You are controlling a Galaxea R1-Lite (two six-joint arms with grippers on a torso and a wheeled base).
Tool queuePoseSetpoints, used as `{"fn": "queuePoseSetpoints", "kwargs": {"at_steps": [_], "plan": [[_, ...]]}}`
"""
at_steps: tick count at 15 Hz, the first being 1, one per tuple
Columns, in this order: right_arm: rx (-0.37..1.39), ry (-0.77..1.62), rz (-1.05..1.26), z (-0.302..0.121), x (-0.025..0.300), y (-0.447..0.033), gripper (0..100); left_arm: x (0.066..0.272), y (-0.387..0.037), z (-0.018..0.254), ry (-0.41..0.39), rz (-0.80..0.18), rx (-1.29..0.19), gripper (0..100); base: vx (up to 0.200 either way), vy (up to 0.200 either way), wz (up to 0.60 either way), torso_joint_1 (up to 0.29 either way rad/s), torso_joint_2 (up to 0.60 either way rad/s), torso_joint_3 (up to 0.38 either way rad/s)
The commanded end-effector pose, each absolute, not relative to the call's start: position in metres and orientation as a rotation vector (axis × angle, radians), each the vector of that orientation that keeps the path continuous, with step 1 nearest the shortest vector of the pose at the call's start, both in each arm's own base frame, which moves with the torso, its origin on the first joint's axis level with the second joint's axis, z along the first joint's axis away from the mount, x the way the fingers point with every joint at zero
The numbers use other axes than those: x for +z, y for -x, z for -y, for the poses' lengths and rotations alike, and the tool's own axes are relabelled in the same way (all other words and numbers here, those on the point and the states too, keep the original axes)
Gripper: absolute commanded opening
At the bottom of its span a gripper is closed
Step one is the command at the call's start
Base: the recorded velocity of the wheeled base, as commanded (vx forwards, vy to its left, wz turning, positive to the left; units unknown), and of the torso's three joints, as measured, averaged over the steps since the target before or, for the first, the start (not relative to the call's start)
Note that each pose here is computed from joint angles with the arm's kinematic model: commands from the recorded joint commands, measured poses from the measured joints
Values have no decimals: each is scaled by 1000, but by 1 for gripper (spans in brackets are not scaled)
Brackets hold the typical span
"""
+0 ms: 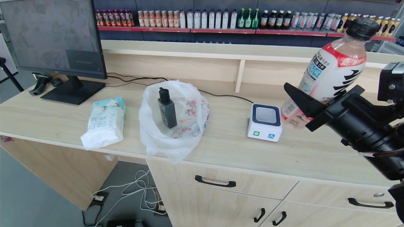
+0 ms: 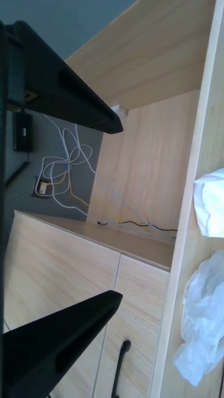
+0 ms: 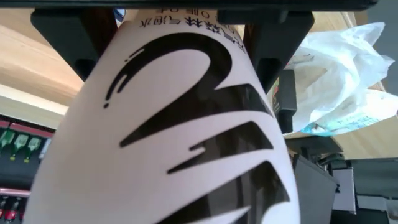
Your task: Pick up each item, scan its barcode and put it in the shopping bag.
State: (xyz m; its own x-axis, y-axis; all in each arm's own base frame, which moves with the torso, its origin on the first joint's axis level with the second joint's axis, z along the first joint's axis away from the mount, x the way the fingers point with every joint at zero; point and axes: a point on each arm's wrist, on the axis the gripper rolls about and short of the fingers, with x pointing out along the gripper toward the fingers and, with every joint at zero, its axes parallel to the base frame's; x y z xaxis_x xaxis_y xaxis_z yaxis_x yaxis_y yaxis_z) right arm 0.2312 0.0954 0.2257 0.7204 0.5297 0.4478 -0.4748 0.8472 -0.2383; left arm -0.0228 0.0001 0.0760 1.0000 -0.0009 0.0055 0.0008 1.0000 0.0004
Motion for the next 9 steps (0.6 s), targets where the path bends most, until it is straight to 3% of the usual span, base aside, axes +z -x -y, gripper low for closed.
{"fn": "queuePoseSetpoints", "kwargs": {"at_steps": [1, 9], "plan": [[555, 111, 517, -96, 224, -233, 0, 76, 23, 0, 0, 6, 0, 100, 0, 200, 0, 12, 2, 7], [558, 112, 497, -96, 219, -234, 0, 76, 23, 0, 3, 6, 0, 100, 0, 200, 0, 11, 4, 1]]}}
